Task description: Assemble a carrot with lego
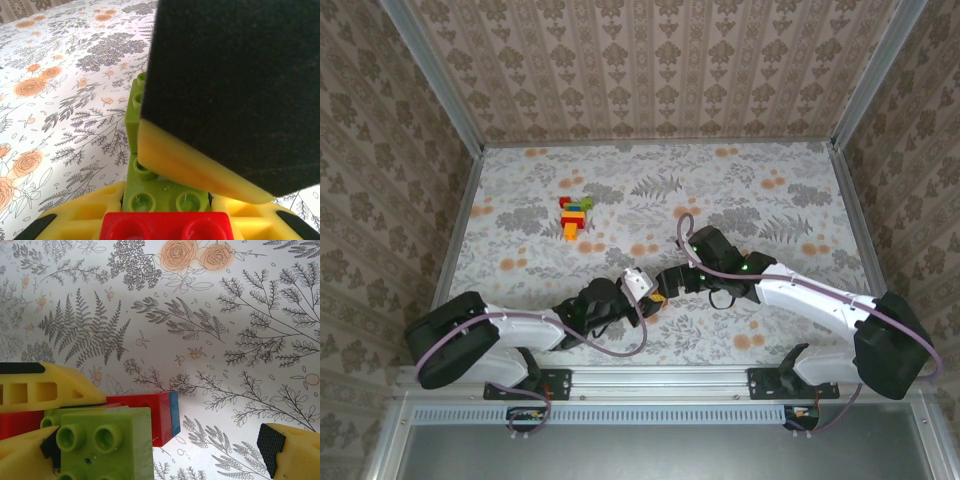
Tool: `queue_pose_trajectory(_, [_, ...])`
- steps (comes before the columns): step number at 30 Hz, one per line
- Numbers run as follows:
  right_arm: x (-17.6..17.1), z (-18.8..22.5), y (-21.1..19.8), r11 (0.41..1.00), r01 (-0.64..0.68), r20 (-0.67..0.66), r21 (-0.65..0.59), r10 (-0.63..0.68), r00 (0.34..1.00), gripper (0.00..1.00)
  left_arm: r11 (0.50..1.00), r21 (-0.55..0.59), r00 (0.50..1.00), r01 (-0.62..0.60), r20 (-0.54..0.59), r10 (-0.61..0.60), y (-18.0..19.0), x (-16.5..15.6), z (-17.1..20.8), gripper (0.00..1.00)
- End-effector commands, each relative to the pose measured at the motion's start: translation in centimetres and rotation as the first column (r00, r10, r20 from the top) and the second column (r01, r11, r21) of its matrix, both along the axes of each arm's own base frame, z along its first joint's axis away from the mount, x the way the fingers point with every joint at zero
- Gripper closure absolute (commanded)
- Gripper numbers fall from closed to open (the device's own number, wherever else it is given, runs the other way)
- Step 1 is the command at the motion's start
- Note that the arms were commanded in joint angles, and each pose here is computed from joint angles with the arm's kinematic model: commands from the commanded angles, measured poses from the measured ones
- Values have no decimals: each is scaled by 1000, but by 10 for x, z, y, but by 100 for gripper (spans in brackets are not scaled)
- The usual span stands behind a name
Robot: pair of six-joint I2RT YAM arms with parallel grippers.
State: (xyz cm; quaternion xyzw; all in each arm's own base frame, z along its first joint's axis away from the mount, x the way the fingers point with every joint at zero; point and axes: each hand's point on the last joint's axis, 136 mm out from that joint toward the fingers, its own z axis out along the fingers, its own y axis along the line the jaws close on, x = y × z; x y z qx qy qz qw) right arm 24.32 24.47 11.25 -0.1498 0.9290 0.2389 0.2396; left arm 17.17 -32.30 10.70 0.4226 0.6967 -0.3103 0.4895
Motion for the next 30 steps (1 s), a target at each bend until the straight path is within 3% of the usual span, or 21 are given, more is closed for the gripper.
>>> queue_pose_trajectory(1, [8, 11, 6, 1000, -10, 28, 18, 10, 1000, 0, 1000, 6, 1000, 0, -16, 0, 3, -5, -5, 74])
queue_pose_trajectory(16, [11, 10, 5, 1000, -13, 39, -17, 14, 999, 0, 1000, 10, 1000, -7, -12, 7, 1, -2, -4, 58])
queue_pose_trajectory(30, [12, 4, 1, 998, -11, 32, -59, 13, 999, 0, 1000, 15, 1000, -4, -8, 4, -3, 1, -2, 55])
